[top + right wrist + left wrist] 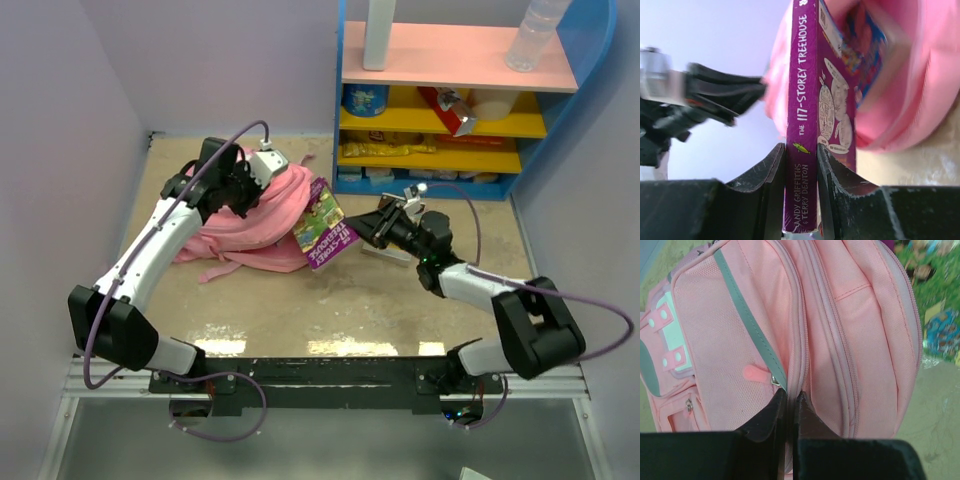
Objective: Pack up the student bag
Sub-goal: Place the book in the student bag.
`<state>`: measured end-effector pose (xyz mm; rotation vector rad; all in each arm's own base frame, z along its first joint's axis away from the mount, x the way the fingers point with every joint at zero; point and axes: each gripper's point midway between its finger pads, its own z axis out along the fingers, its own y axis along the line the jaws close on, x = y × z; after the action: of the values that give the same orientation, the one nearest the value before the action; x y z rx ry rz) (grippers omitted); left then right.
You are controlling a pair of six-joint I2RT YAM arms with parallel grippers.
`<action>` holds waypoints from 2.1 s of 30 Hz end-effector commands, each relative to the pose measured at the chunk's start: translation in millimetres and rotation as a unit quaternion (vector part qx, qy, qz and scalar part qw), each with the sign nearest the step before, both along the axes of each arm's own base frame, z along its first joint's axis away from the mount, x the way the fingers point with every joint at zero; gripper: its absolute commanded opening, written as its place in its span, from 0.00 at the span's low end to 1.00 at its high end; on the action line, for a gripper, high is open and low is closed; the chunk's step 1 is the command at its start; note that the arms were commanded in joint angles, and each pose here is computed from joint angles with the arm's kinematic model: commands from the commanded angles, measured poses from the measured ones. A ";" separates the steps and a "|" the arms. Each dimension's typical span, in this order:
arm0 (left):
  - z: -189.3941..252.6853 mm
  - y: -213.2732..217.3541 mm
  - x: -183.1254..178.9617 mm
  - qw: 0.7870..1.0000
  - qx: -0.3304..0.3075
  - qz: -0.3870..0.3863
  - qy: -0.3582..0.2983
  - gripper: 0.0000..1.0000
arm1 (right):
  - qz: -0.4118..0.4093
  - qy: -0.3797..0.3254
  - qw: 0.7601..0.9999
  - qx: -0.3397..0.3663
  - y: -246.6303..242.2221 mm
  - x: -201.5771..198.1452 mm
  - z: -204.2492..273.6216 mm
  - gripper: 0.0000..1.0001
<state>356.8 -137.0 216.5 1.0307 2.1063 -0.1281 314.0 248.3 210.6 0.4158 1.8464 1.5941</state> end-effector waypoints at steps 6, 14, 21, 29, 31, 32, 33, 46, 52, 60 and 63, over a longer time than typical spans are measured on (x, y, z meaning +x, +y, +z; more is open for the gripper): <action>88.0 -0.7 16.7 0.991 -0.058 0.002 -0.120 0.00 | 0.080 0.028 0.994 0.070 39.4 -26.9 -30.6 0.00; 85.0 -3.2 14.0 0.992 -0.060 -0.006 -0.112 0.00 | 0.092 0.018 0.995 0.029 59.9 -2.9 -37.5 0.00; 79.3 -5.3 9.7 0.993 -0.059 -0.017 -0.098 0.00 | 0.094 -0.004 0.996 0.006 76.7 30.9 -33.2 0.00; 78.9 -12.5 3.0 0.993 -0.070 -0.039 -0.086 0.00 | 0.076 0.009 0.996 -0.034 111.7 87.1 -56.8 0.00; 78.0 -14.3 1.0 0.993 -0.073 -0.045 -0.082 0.00 | 0.061 0.008 0.996 -0.058 118.5 96.6 -61.4 0.00; 78.5 -15.0 0.4 0.993 -0.074 -0.046 -0.082 0.00 | 0.061 0.006 0.995 -0.076 126.5 98.5 -64.9 0.00; 77.5 -16.2 -0.4 0.993 -0.075 -0.049 -0.079 0.00 | 0.055 0.005 0.995 -0.087 128.8 100.6 -67.6 0.00; 75.4 -17.3 2.3 0.993 -0.077 -0.049 -0.076 0.00 | -0.068 -0.089 0.959 -0.260 58.8 87.2 -56.5 0.75; 76.2 -15.3 4.5 0.993 -0.076 -0.045 -0.079 0.00 | -0.026 -0.141 0.948 -0.283 66.4 44.1 -44.1 0.18; 78.6 -19.6 4.1 0.992 -0.085 -0.054 -0.071 0.00 | 0.010 -0.099 0.949 -0.298 85.7 19.0 -99.5 0.03; 79.4 -19.3 3.1 0.992 -0.085 -0.056 -0.071 0.00 | 0.009 -0.090 0.948 -0.304 91.0 26.6 -105.6 0.00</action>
<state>346.2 -138.5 233.1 1.0283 2.1081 -0.2483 322.1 336.5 93.7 -0.0502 2.1266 0.9707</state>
